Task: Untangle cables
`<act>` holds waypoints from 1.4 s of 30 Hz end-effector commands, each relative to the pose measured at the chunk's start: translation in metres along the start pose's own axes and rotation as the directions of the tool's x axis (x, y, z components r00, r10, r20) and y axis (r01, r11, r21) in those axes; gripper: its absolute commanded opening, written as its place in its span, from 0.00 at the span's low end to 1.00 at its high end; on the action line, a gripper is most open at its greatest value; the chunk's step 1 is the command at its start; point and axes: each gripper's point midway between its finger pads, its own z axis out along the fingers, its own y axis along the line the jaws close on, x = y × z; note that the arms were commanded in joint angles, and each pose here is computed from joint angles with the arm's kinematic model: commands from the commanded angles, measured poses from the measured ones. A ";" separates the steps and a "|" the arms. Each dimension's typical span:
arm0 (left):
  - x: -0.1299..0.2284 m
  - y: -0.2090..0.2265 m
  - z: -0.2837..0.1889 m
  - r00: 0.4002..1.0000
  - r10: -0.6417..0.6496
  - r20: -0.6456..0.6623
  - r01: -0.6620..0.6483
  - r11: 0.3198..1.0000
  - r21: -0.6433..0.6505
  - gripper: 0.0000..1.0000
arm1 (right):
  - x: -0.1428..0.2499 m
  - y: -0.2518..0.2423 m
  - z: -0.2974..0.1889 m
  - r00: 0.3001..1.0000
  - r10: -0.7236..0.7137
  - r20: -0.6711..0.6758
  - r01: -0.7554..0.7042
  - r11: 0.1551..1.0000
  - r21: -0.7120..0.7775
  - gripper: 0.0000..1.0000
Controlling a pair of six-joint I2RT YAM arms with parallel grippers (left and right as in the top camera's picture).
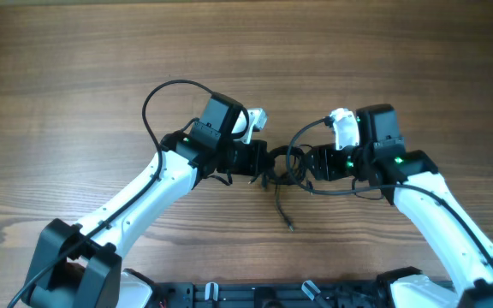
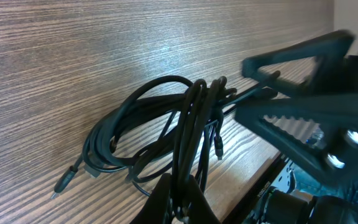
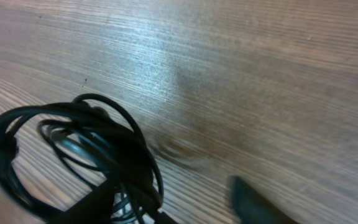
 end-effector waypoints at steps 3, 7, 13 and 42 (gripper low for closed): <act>0.002 -0.005 -0.002 1.000 0.029 -0.004 -0.028 1.000 0.010 0.04 | -0.002 -0.001 0.017 0.998 0.057 -0.031 -0.058 0.998 -0.021 0.11; 0.008 0.023 -0.004 1.000 -0.010 -0.006 0.009 0.990 -0.141 0.04 | 0.002 -0.036 0.016 0.959 0.284 0.011 -0.281 0.943 0.179 0.06; 0.018 0.030 -0.005 0.999 -0.008 -0.044 0.000 0.984 -0.176 0.04 | -0.014 0.009 0.018 0.986 0.168 0.001 -0.167 0.982 -0.086 0.31; 0.023 -0.022 -0.004 0.976 0.200 -0.081 -0.188 0.973 0.135 0.04 | 0.024 0.023 0.024 0.995 -0.064 -0.077 0.048 0.978 -0.201 0.08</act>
